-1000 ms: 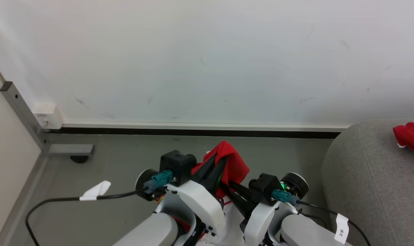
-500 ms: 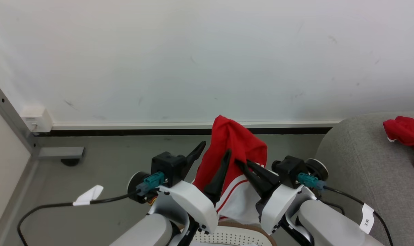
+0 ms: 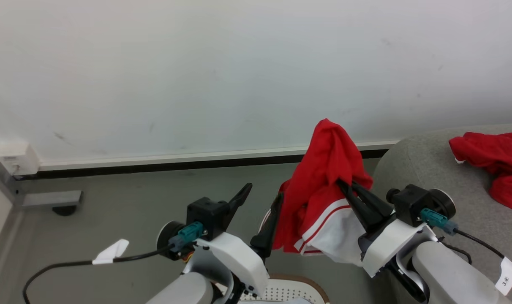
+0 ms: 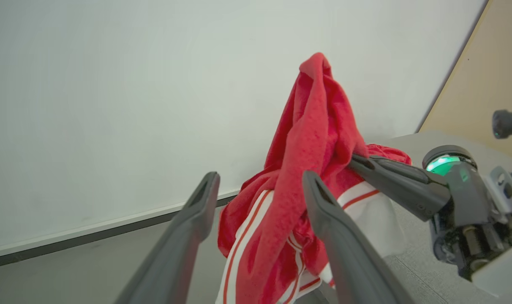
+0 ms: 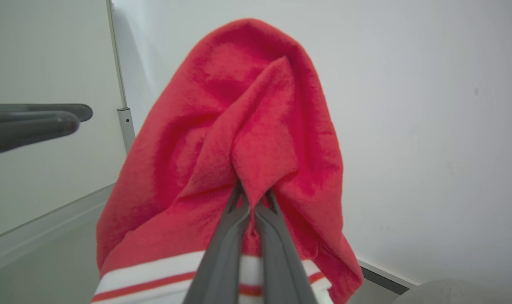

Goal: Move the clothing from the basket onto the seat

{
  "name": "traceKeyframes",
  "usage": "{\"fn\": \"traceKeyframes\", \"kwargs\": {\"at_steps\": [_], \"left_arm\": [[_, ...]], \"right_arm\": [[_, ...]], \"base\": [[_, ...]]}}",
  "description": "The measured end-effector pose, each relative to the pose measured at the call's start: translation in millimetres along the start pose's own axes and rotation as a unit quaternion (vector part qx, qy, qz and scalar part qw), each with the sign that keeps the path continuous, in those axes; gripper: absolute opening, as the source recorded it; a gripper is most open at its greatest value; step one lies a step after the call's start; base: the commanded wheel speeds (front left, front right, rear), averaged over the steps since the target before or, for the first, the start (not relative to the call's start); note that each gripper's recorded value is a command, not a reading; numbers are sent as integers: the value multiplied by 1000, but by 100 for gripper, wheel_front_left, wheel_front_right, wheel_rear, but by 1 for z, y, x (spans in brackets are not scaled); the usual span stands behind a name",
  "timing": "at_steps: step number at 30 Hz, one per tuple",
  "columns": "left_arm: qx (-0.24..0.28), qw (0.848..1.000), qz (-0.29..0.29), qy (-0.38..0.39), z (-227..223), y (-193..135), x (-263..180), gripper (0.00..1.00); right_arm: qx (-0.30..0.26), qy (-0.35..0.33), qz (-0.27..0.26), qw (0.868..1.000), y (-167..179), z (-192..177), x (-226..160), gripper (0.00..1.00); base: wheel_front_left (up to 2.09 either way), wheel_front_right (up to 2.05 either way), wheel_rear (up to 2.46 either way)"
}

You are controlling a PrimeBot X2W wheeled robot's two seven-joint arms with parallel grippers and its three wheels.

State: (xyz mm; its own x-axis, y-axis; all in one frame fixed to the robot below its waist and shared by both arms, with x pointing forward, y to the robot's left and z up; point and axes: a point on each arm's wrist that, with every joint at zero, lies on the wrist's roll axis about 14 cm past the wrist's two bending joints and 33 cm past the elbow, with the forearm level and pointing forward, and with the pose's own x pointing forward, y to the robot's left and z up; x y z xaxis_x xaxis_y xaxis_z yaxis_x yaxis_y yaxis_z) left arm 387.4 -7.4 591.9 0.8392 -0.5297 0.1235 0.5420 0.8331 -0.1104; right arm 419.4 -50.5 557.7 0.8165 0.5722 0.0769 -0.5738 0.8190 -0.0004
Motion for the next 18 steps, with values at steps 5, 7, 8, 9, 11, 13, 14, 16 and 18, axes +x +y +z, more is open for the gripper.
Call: {"fn": "traceKeyframes", "kwargs": {"at_steps": [5, 7, 8, 9, 11, 13, 14, 16, 18], "left_arm": [[-4, 1000, -22, 4, -5, -14, 8, 100], [-6, 999, -32, 5, -7, -20, 11, 100], [-7, 999, -38, 6, -9, -24, 13, 100], [-8, 999, -44, 7, -10, -28, 15, 100], [-11, 998, -56, 9, -12, -36, 19, 100], [-13, 997, -70, 14, -16, -45, 22, 100], [-15, 997, -77, 15, -17, -49, 24, 100], [-17, 995, -92, 18, -19, -59, 27, 100], [-22, 994, -106, 21, -22, -69, 29, 100]], "right_arm": [[-12, -3, -35, 999, -24, 3, -18, 0], [-16, -2, -50, 999, -35, 2, -28, 0], [-18, -1, -57, 998, -39, 2, -32, 0], [-20, -1, -64, 998, -43, 2, -37, 0], [-23, -1, -79, 997, -52, 4, -46, 0], [-28, -2, -99, 995, -64, 6, -59, 0], [-29, -3, -109, 994, -70, 8, -65, 0], [-32, -3, -127, 991, -79, 9, -77, 0], [-33, -1, -145, 989, -88, 9, -91, 0]], "base": [[0, 0, 0], [0, 0, 0], [0, 0, 0], [0, 0, 0], [0, 0, 0], [0, 0, 0], [0, 0, 0], [0, 0, 0], [0, 0, 0]]}}
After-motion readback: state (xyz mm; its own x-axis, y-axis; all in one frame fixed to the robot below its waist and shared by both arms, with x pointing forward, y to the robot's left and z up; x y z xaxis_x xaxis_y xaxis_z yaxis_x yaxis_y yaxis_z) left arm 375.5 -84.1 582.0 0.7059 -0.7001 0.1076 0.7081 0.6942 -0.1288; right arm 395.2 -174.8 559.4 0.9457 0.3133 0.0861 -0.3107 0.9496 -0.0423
